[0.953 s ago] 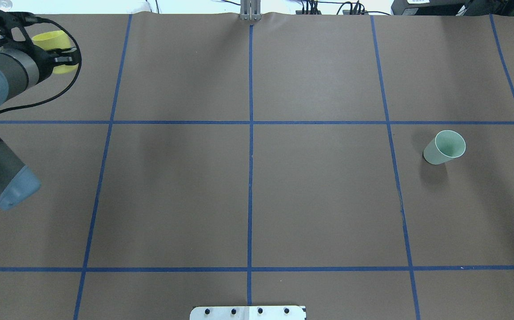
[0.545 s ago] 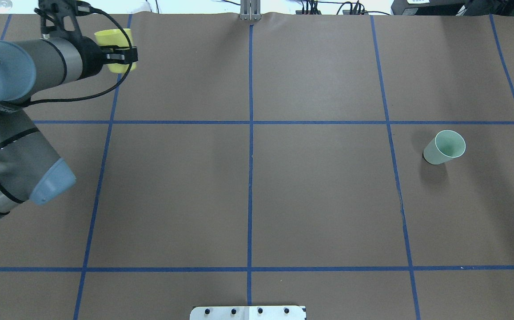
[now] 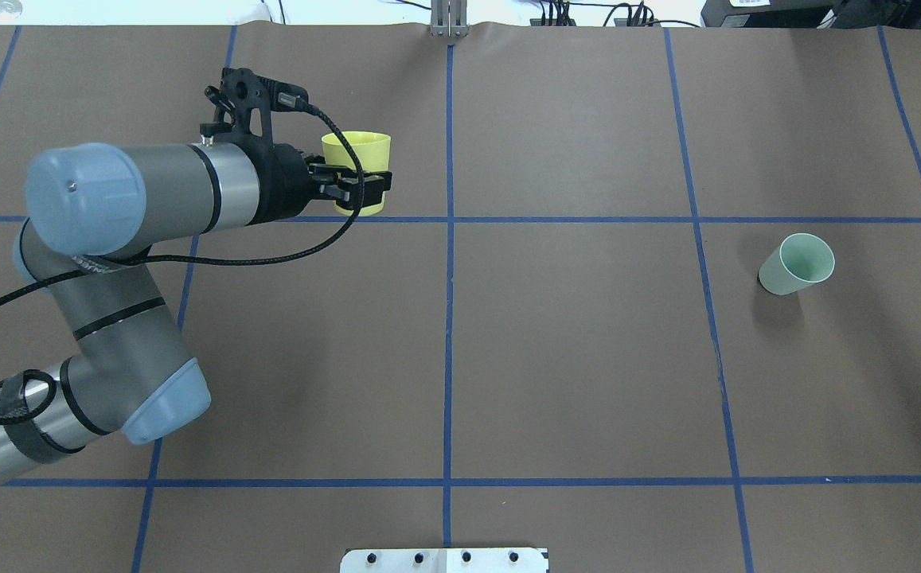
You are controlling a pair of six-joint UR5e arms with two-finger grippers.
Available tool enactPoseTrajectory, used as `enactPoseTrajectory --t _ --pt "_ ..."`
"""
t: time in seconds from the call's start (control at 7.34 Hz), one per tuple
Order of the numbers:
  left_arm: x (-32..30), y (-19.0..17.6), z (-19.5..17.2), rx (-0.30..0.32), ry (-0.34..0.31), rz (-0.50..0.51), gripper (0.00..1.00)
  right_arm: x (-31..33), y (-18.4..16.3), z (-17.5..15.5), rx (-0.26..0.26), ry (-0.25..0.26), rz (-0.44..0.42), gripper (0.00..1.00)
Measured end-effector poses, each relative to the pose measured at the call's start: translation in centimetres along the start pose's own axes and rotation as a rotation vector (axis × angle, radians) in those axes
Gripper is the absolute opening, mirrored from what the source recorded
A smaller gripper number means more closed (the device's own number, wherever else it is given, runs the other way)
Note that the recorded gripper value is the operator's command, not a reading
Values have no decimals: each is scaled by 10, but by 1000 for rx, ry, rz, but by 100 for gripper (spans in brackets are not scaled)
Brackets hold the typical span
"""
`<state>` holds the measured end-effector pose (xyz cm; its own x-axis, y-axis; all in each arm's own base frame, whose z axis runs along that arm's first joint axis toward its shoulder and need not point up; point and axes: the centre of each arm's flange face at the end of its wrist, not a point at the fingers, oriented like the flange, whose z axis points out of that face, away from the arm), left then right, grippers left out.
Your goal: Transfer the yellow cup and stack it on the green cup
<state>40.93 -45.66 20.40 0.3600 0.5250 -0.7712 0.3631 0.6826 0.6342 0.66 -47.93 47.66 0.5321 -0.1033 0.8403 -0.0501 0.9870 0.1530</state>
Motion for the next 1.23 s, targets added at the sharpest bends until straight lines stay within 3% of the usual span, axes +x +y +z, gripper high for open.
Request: enactPoseTrajectory --t 0.27,0.41,0.68,0.95,1.23 --pt "-12 28 -9 18 103 152 10 -30 -23 28 -46 -24 -35 97" --pt "-13 34 -4 10 123 195 10 -63 -47 49 -72 -36 -30 97" --pt "-18 40 3 -4 126 232 13 -153 -97 83 -110 -69 11 95" --pt "-16 42 7 -8 133 256 9 -231 -114 95 -126 -105 18 91" --pt "-6 45 10 -8 150 275 10 -293 -110 115 -110 -131 -29 93"
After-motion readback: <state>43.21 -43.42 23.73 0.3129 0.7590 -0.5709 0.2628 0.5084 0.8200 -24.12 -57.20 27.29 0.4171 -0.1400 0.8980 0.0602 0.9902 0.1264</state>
